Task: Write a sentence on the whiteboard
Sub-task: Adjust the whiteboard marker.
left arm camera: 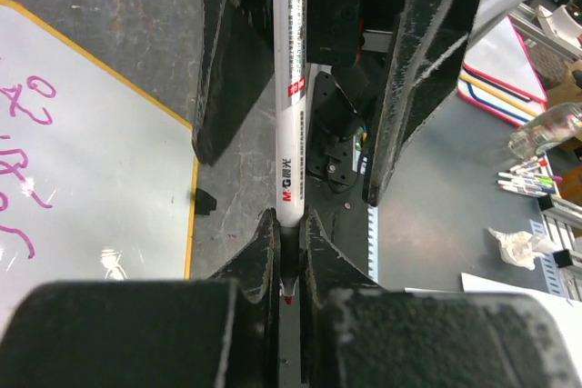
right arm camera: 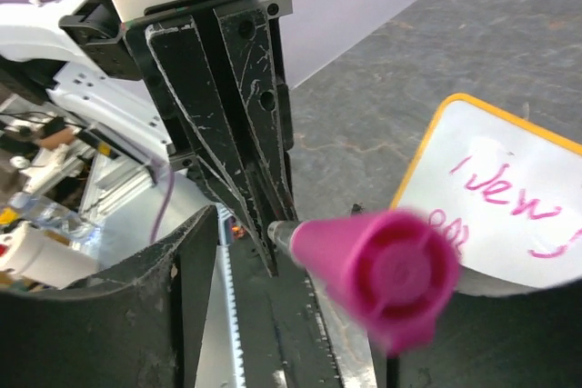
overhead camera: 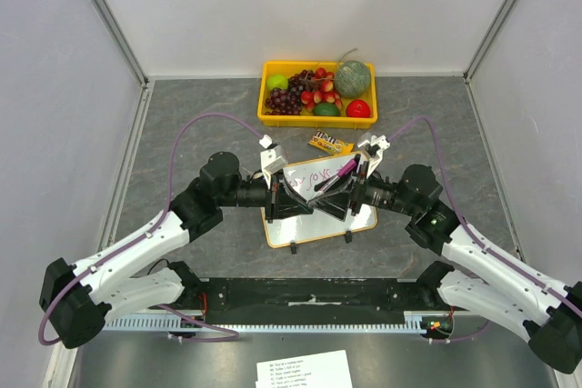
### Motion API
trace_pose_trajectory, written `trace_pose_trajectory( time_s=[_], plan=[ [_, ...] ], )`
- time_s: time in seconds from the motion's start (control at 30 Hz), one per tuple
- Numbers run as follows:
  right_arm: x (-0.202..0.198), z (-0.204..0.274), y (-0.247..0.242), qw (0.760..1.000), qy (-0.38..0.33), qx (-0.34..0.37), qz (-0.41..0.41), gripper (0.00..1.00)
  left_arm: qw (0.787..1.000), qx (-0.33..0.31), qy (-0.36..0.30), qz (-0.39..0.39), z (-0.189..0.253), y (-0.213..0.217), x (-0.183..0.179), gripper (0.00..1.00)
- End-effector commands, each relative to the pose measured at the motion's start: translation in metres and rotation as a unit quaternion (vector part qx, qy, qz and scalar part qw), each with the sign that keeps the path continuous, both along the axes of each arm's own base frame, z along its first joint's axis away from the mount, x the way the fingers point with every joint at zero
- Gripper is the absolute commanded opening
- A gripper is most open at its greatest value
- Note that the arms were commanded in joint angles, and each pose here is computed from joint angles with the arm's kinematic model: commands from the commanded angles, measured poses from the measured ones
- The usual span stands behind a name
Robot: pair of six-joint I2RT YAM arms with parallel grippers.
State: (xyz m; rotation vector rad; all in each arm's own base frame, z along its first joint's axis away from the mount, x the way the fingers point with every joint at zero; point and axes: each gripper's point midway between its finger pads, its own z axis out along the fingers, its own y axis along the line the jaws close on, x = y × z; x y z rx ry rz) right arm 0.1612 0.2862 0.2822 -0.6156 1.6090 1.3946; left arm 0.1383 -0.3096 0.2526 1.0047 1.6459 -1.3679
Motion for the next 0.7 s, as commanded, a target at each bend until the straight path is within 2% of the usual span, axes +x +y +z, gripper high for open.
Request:
trace_pose_trajectory(
  time_s=[0.0, 0.13, 0.23, 0.33, 0.43, 0.5, 0.53, 0.67],
  plan=[
    [-0.015, 0.026, 0.008, 0.997, -0.012, 0.046, 0.052, 0.63, 0.999, -0.015, -0.033, -0.041, 0.021, 0.0, -0.011, 0.02],
    [-0.013, 0.028, 0.008, 0.998, -0.011, 0.05, 0.048, 0.61, 0.998, -0.015, -0.032, -0.045, 0.021, 0.001, -0.013, 0.02],
    [-0.012, 0.026, 0.008, 0.998, -0.009, 0.047, 0.047, 0.54, 0.998, -0.016, -0.033, -0.044, 0.022, 0.001, -0.014, 0.02],
    [-0.012, 0.022, 0.009, 0.998, -0.005, 0.039, 0.049, 0.35, 0.999, -0.015, -0.032, -0.039, 0.021, 0.002, -0.013, 0.02],
    [-0.013, 0.019, 0.01, 0.998, -0.003, 0.035, 0.053, 0.24, 0.999, -0.016, -0.035, -0.032, 0.022, 0.003, -0.011, 0.02],
    [-0.014, 0.016, 0.01, 0.998, -0.002, 0.03, 0.056, 0.24, 0.999, -0.018, -0.035, -0.029, 0.022, 0.003, -0.011, 0.02],
    [-0.013, 0.016, 0.009, 0.998, -0.003, 0.028, 0.054, 0.29, 0.999, -0.02, -0.037, -0.028, 0.024, 0.004, -0.012, 0.02],
    [-0.013, 0.014, 0.008, 0.999, -0.006, 0.022, 0.049, 0.35, 0.999, -0.021, -0.039, -0.027, 0.025, 0.005, -0.011, 0.02]
  ],
)
